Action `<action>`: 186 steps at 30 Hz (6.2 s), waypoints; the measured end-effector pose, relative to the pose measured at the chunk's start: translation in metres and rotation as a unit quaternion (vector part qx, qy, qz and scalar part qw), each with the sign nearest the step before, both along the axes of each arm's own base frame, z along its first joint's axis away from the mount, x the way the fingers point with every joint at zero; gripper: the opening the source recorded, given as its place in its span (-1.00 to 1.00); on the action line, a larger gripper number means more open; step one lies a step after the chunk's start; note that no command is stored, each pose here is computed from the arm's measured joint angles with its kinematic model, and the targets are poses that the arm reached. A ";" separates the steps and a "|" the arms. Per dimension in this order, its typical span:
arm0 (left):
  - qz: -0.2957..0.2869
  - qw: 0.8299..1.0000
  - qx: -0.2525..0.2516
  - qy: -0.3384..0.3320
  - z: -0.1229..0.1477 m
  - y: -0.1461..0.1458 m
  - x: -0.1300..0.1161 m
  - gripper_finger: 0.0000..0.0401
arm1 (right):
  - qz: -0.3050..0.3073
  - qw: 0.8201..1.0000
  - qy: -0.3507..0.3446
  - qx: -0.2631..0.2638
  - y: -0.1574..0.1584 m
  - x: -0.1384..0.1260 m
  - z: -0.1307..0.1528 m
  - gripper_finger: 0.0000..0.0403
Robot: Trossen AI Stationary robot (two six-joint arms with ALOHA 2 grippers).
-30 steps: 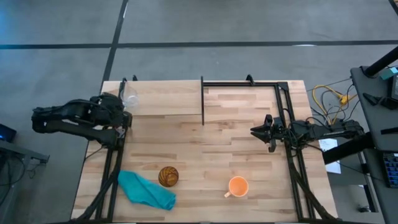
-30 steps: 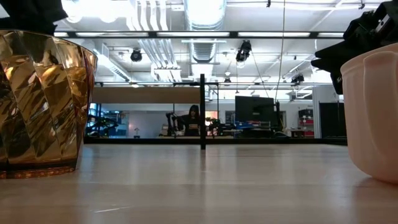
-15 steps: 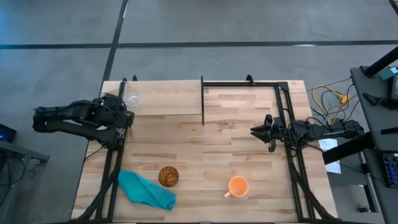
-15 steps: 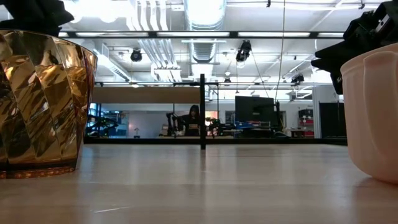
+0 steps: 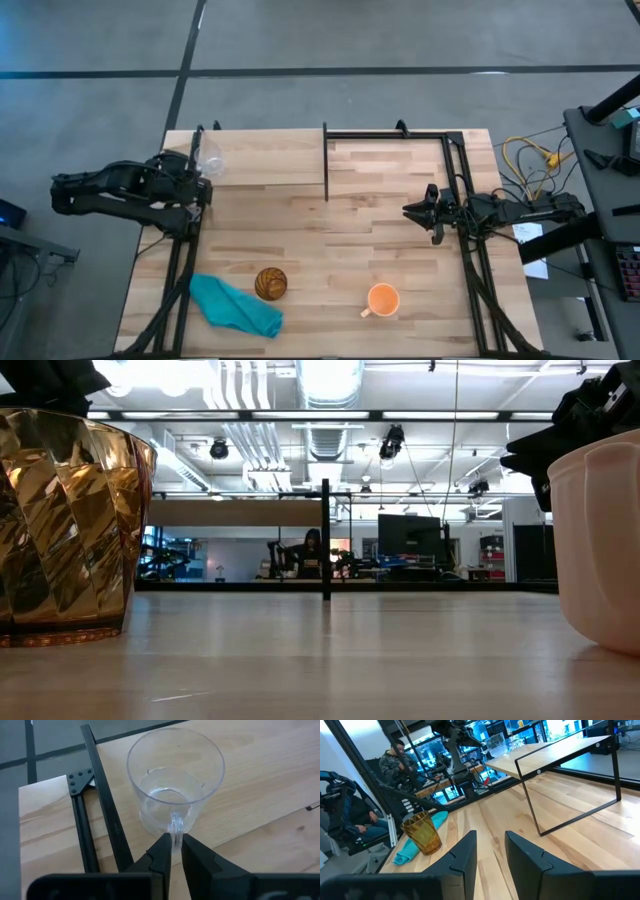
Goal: Stack small to large cups/mugs on shelf
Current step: Put the transparent mug on the shelf, then put the yellow mug on the shelf
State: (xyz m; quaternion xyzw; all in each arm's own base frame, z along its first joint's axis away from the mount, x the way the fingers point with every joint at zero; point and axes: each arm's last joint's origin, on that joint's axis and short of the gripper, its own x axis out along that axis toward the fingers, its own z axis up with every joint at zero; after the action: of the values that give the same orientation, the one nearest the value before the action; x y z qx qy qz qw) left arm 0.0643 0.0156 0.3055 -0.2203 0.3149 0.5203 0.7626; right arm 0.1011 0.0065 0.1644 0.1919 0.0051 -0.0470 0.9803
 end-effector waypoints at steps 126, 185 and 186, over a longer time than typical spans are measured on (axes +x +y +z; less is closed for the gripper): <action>-0.437 0.874 0.178 -0.113 0.053 -0.020 0.166 -0.81 | 0.114 0.712 0.666 0.191 0.134 0.180 0.078 -0.66; -0.436 0.861 0.208 -0.160 0.081 -0.023 0.144 -0.81 | -0.050 0.791 0.579 0.193 0.032 0.224 0.131 -0.95; -0.433 0.861 0.208 -0.166 0.082 -0.023 0.143 -0.81 | -0.060 0.801 0.565 0.189 0.026 0.224 0.140 -0.95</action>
State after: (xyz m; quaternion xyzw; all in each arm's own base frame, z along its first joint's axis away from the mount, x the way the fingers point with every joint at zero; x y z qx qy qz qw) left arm 0.2077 -0.0073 0.3876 0.0189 0.1316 0.1469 0.9802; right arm 0.3249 0.0321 0.3045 0.3130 0.5550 -0.2040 0.7432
